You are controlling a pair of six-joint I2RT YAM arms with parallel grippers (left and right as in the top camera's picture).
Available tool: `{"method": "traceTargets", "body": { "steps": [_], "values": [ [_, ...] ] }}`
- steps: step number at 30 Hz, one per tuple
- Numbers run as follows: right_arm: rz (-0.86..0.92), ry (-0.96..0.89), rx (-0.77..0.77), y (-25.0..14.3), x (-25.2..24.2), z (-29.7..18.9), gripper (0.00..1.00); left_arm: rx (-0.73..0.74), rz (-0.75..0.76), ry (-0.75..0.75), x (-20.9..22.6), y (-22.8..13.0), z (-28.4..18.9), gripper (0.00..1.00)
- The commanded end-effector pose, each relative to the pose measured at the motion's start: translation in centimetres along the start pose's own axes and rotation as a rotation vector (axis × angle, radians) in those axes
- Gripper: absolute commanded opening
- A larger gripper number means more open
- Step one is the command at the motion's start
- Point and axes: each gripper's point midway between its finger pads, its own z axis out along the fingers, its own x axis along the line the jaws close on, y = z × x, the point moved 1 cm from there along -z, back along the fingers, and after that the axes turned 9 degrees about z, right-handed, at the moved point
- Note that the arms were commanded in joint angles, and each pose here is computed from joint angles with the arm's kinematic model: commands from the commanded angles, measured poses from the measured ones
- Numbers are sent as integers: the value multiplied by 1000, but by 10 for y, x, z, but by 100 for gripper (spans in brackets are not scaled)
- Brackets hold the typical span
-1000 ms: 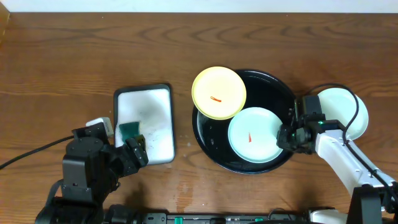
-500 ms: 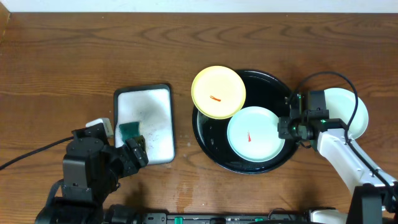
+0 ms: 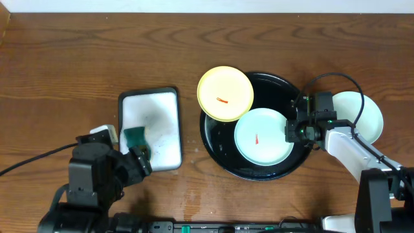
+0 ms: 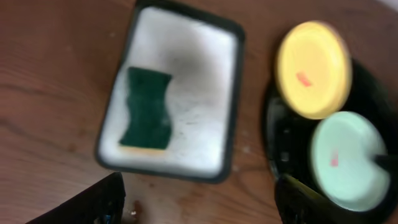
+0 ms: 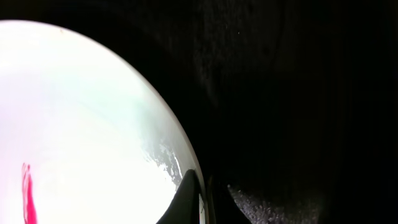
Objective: Clean dirty plates on tray and stack at the side
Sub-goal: 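Pick up the green sponge from the foam tray with the left gripper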
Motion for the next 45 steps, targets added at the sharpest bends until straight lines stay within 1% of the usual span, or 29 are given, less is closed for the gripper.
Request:
{"method": "traceTargets", "body": {
  "steps": [1,7,9,11,14,20,23,24,26,27,28,30,33,39,45],
  "values": [
    [50,-38,17,-2,-6,2,1,93,1,152,25,-16,31,69],
    [52,-41,28,-5,-7,2,1,227,6,214,32,-30,86,68],
    [52,-41,31,-6,-7,2,1,255,16,271,40,-30,104,65],
    [52,-41,33,-6,-7,2,1,273,20,344,49,-28,120,64],
    [70,-41,34,-7,-7,2,1,319,22,372,51,-29,155,64],
    [71,-21,43,-8,-4,2,2,492,4,444,63,-64,194,62],
    [71,-21,44,-8,-4,2,1,548,11,462,67,-77,207,53],
    [71,-22,44,-8,-4,2,1,566,10,457,67,-82,211,46],
    [71,-22,45,-9,-4,2,1,588,0,432,63,-87,217,23],
    [71,-23,48,-9,-4,2,1,591,-5,419,61,-88,218,12],
    [72,-23,49,-10,-4,2,1,593,-8,404,59,-88,219,8],
    [73,-24,53,-11,-4,2,1,582,-10,383,55,-83,218,8],
    [73,-25,56,-11,-4,2,1,553,18,310,42,-69,216,7],
    [74,-26,60,-12,-5,2,1,442,24,157,14,-38,195,8],
    [74,-27,62,-13,-5,2,1,349,54,105,5,-19,171,8]
  ]
}}
